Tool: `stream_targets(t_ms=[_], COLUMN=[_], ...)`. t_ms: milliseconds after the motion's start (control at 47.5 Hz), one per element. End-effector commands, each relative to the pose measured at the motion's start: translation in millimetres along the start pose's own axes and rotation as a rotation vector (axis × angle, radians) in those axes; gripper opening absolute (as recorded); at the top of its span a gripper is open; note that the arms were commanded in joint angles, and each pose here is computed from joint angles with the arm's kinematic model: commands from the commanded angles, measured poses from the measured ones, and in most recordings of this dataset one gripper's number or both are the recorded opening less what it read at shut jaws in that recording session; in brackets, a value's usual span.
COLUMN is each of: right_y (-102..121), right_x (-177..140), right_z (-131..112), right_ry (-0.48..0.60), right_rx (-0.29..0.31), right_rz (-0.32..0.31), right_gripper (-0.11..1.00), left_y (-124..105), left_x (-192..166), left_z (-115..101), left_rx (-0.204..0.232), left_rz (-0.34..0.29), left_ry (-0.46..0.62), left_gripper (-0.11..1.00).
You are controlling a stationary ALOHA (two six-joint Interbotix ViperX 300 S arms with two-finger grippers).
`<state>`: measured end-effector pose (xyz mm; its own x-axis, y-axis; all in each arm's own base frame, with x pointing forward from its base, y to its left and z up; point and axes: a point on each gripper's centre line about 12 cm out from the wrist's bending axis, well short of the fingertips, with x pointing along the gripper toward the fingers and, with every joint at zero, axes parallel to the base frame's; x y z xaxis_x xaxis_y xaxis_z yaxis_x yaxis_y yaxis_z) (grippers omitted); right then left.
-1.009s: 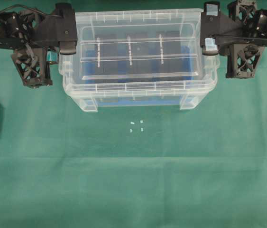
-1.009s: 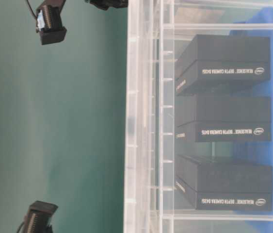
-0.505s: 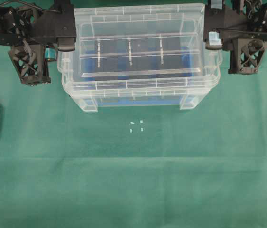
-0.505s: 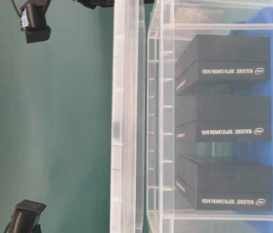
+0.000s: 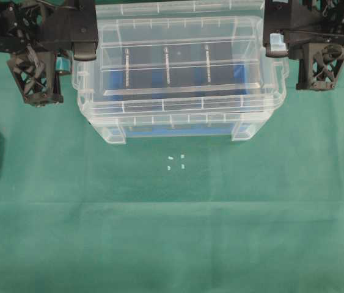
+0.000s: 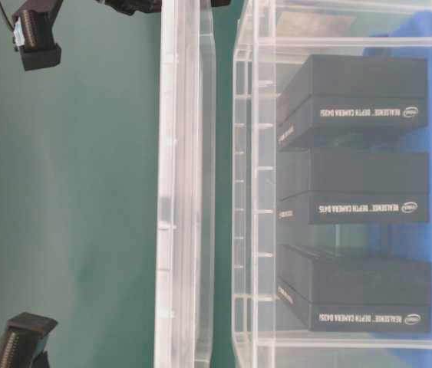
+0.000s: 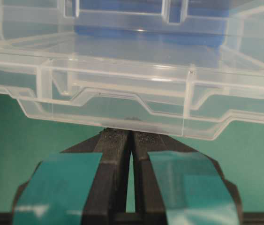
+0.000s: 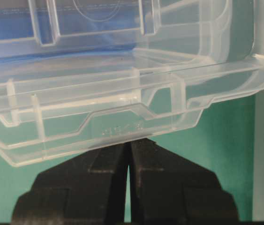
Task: Clamp the lid of the box with both arms, then lift and open it.
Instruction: 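Clamp the clear lid edges with both grippers and lift slightly, then pull the held lid toward the front, off the box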
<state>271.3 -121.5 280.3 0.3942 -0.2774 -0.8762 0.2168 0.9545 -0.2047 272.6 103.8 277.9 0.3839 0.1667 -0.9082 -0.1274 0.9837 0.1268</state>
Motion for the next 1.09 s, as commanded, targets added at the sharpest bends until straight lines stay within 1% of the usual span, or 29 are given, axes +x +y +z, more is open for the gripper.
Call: stream_targets(t_ms=[0,294,652,715,904,1073], right_y=[6,7,25,29,41,58], right_x=[-20,-24,-35,-38,-41,-45], right_z=[21,23,23,23,22,23], right_ry=[-0.090,-0.096,-0.113,-0.119,-0.110,-0.110], right_rx=[-0.008,-0.013,-0.055,-0.059,-0.034,-0.046], right_rz=[0.008,0.008,0.037,0.043,0.068,0.100], right_gripper=[0.00,0.00,0.00,0.00,0.00,0.00], left_y=[-1,-4,-15,-20,-36,-50], left_x=[-20,-22,-27,-28,-29,-30], left_z=[19,20,21,22,22,22], left_rx=[0.011,0.016,0.039,0.042,0.046,0.044], left_rz=[0.010,0.005,-0.010,-0.018,-0.045,-0.070], left_ry=[-0.085,-0.082,-0.100,-0.102,-0.097,-0.082], left_gripper=[0.01,0.01,0.01,0.01,0.01,0.01])
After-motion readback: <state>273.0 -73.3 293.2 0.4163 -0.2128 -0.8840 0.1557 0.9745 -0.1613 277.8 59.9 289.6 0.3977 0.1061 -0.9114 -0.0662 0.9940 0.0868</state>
